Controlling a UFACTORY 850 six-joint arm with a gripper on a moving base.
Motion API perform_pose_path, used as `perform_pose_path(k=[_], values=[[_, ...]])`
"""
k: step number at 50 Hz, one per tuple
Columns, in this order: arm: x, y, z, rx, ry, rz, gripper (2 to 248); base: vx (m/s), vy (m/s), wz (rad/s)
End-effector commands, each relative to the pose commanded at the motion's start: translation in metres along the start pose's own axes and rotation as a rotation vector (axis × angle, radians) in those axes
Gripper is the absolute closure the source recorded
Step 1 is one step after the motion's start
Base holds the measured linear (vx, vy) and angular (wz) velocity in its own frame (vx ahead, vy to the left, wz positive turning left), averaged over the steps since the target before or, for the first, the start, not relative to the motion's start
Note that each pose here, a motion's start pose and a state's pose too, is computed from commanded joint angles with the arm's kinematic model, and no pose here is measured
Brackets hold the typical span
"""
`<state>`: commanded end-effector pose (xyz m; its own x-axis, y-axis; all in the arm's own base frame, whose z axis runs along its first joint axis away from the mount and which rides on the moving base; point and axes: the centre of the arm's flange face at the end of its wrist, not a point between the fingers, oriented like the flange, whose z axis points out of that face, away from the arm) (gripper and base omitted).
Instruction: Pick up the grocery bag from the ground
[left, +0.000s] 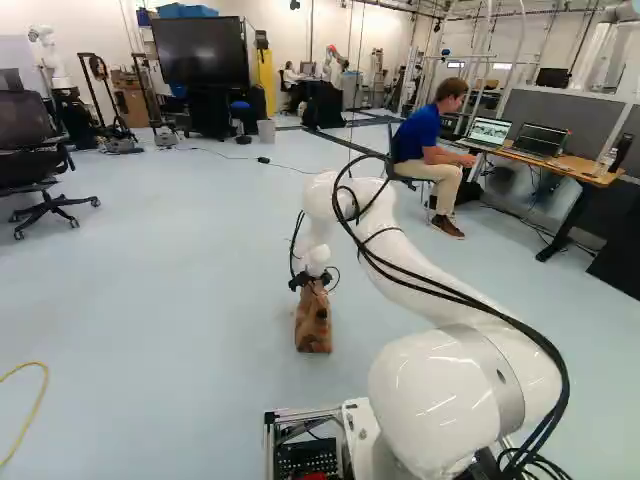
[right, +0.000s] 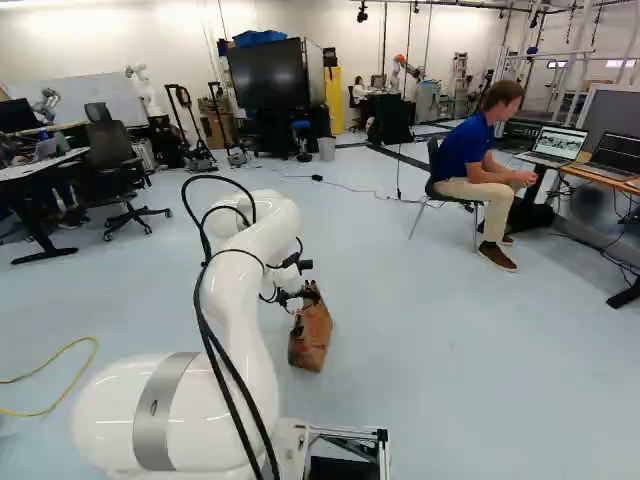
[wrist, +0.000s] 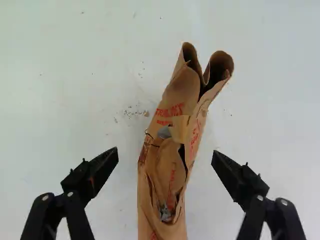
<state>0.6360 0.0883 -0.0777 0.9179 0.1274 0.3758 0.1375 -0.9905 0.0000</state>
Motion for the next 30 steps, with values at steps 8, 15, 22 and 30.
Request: perform_pose_path(k=[8,15,22,30], values=[[-0.009,0.000,0.021,0.000,-0.003,0.000,3,0.000,0.000,0.000],[-0.017,0.000,0.039,0.000,-0.005,0.000,3,0.000,0.000,0.000],[-0.024,0.000,0.055,0.000,-0.005,0.000,3,0.000,0.000,0.000],[-0.026,0.000,0.059,0.000,-0.005,0.000,19,0.000,0.000,0.000]])
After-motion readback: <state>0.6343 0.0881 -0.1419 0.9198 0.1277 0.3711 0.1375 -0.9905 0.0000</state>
